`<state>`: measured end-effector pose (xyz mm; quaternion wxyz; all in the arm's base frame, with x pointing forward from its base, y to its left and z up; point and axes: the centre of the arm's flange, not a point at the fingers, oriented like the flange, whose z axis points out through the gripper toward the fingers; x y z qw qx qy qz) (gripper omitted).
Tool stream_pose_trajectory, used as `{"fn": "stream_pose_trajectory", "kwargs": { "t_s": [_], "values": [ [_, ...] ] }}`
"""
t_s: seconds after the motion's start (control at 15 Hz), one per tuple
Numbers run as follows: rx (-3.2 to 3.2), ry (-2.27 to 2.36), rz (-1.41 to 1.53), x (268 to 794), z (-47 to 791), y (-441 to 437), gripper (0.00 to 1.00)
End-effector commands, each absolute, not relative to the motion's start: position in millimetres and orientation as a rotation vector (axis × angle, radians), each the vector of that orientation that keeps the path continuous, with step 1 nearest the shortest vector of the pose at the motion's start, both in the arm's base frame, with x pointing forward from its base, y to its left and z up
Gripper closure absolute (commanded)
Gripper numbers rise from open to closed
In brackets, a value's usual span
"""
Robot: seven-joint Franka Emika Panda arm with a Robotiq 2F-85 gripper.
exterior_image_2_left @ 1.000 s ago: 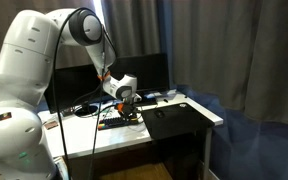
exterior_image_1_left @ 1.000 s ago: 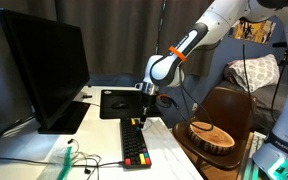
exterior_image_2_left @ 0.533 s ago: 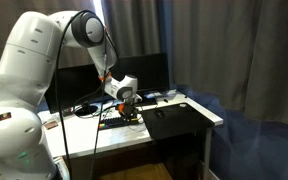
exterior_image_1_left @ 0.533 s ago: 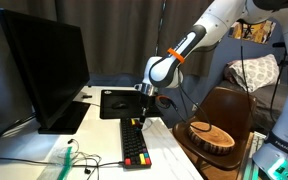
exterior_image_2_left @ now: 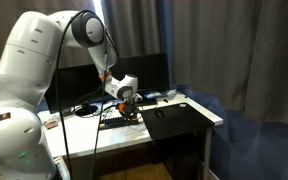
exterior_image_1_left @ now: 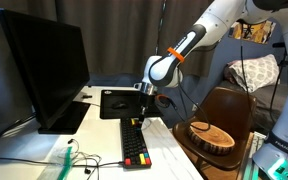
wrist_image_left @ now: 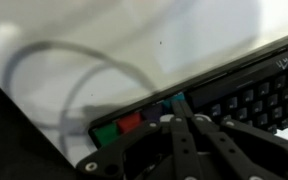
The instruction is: Press a key on the keyboard
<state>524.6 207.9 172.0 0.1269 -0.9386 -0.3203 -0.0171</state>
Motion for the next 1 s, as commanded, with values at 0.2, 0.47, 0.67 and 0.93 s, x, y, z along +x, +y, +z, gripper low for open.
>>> {"fn": "stream_pose_trajectory", "kwargs": {
  "t_s": [0.2,0.47,0.67,0.93],
  "values": [
    [-2.744,-0.98,-0.161,499.8,255.9,192.6,1.0],
    [-2.757,-0.982,-0.197,466.8,303.4,185.2,0.6],
    [-2.774,-0.951,-0.201,437.0,336.5,179.8,0.4],
    [-2.798,-0.96,-0.221,398.2,374.2,159.7,0.12]
  ]
}}
